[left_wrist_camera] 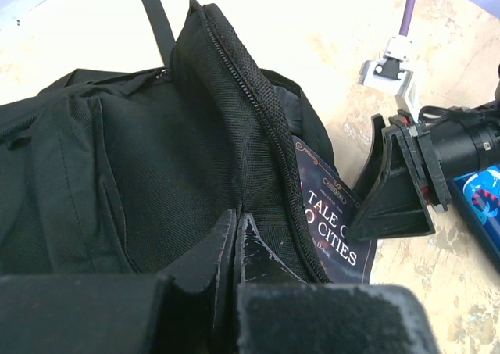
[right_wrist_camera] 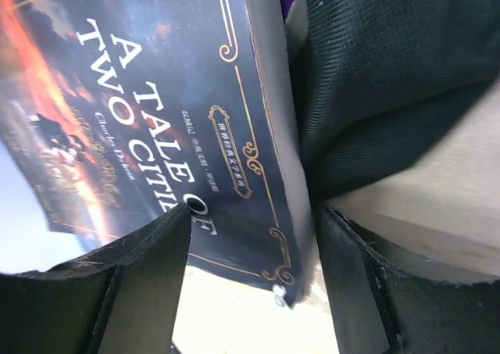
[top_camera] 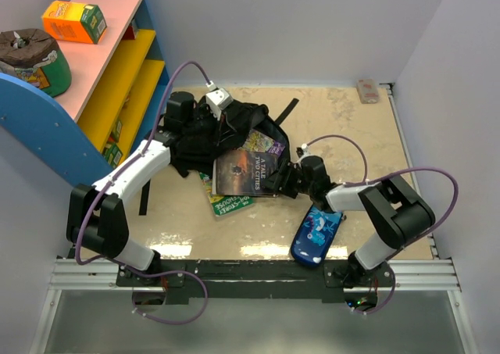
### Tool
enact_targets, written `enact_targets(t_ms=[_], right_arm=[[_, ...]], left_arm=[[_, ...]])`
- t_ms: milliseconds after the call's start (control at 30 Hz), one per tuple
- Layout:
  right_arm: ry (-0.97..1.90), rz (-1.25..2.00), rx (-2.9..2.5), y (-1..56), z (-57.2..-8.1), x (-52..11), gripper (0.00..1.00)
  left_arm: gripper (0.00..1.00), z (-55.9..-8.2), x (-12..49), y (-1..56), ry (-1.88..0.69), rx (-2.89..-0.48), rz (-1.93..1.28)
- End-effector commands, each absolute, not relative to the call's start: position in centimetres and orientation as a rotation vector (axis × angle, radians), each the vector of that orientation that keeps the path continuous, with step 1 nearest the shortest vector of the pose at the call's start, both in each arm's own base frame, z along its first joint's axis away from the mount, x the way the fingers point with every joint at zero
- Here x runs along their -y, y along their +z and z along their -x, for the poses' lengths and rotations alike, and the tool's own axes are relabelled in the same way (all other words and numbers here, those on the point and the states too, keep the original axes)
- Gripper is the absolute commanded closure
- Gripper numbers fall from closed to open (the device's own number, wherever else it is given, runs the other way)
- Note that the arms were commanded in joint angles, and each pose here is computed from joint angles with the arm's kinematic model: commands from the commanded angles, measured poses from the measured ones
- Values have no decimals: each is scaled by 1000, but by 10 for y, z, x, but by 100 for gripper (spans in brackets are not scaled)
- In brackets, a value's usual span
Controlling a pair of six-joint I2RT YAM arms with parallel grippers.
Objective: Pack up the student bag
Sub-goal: Pick up the book from the center of the board.
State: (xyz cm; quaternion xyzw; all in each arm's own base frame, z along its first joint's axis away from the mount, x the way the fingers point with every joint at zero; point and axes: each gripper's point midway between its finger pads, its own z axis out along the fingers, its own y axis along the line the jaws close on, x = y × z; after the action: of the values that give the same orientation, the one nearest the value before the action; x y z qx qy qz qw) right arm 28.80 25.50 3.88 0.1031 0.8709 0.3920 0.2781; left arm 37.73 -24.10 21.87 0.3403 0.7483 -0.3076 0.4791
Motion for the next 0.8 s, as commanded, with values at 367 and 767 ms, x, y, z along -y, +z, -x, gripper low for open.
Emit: enact_targets(t_ms=[367, 767], right_arm=[[1714, -462, -2009, 74, -266, -280, 75], [1785, -525, -1739, 145, -284, -247, 100]], left_arm=[[100, -371, 250, 242, -778, -1711, -880], [100, -370, 250, 243, -773, -1708, -881]])
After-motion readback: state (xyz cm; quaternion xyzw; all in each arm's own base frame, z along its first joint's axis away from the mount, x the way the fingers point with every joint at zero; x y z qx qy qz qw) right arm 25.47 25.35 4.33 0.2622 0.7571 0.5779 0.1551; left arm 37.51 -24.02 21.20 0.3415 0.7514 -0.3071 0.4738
